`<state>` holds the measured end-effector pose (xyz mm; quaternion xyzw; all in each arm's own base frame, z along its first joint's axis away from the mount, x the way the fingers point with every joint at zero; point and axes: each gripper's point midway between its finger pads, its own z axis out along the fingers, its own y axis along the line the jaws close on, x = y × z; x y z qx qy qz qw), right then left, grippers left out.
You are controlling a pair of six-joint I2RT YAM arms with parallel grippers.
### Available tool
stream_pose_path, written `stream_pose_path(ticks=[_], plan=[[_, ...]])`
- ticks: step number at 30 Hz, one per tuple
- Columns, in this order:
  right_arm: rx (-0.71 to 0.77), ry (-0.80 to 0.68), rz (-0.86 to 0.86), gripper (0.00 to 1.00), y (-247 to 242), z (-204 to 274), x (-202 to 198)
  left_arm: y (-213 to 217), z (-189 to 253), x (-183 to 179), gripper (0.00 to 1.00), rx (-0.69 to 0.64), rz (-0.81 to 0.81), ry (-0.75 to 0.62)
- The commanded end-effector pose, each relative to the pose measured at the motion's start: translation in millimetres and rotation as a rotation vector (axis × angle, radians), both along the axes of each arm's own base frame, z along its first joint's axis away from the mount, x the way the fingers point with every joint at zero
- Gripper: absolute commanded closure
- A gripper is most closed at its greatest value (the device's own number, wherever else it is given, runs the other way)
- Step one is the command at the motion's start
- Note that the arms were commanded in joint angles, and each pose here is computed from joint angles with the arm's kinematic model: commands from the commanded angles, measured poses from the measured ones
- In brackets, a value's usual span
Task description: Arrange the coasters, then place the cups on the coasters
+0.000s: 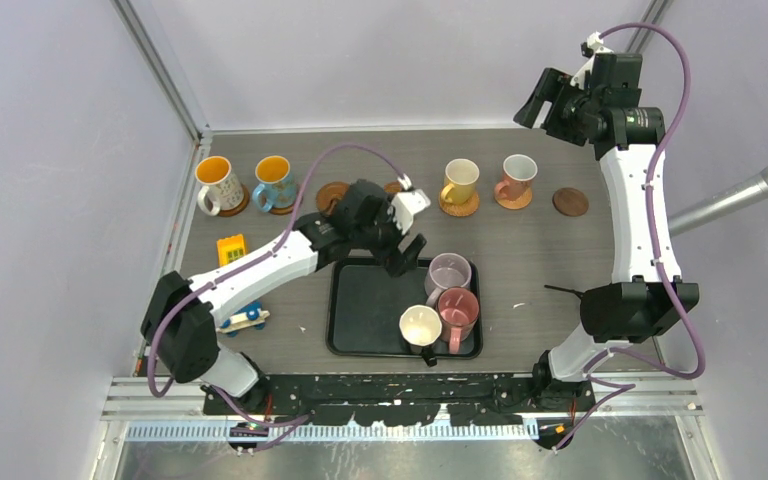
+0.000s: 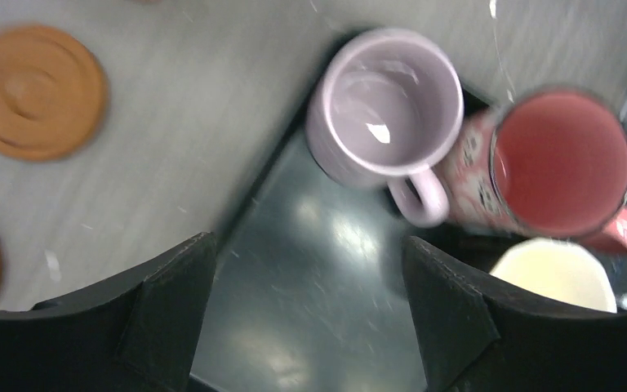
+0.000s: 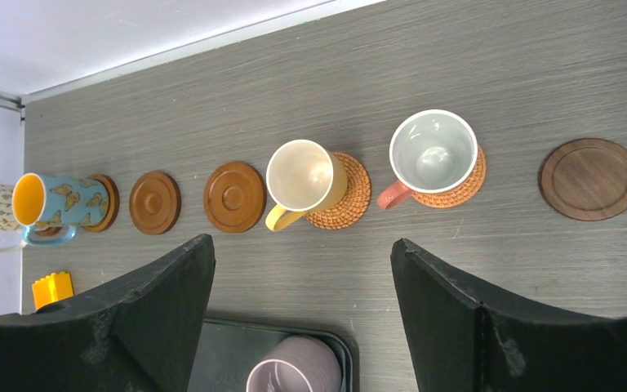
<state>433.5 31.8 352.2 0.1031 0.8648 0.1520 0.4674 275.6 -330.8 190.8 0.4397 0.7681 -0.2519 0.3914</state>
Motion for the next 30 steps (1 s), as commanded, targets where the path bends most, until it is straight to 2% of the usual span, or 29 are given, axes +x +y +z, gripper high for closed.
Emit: stream_pose_path(ticks=[1,5,13,21,26,30], plan=[[0.016,-0.066,0.014,0.17,4,24,-8,4,-32,-38,0.17,0.047,-0.078,0.134],[0.022,-0.059,0.015,0.17,6,21,-8,-6,-50,-42,0.18,0.051,-0.069,0.221],[0.011,-0.055,0.008,0.17,5,19,-12,-40,-73,-51,0.13,0.074,-0.105,0.236],[0.013,-0.055,0.002,0.17,5,20,-15,-55,-85,-41,0.18,0.077,-0.059,0.265],[0.006,-0.059,0.002,0.17,4,21,-15,-48,-92,-26,0.26,0.121,0.016,0.229],[0.004,-0.059,0.003,0.17,4,20,-16,-28,-92,-15,0.36,0.151,0.053,0.194]])
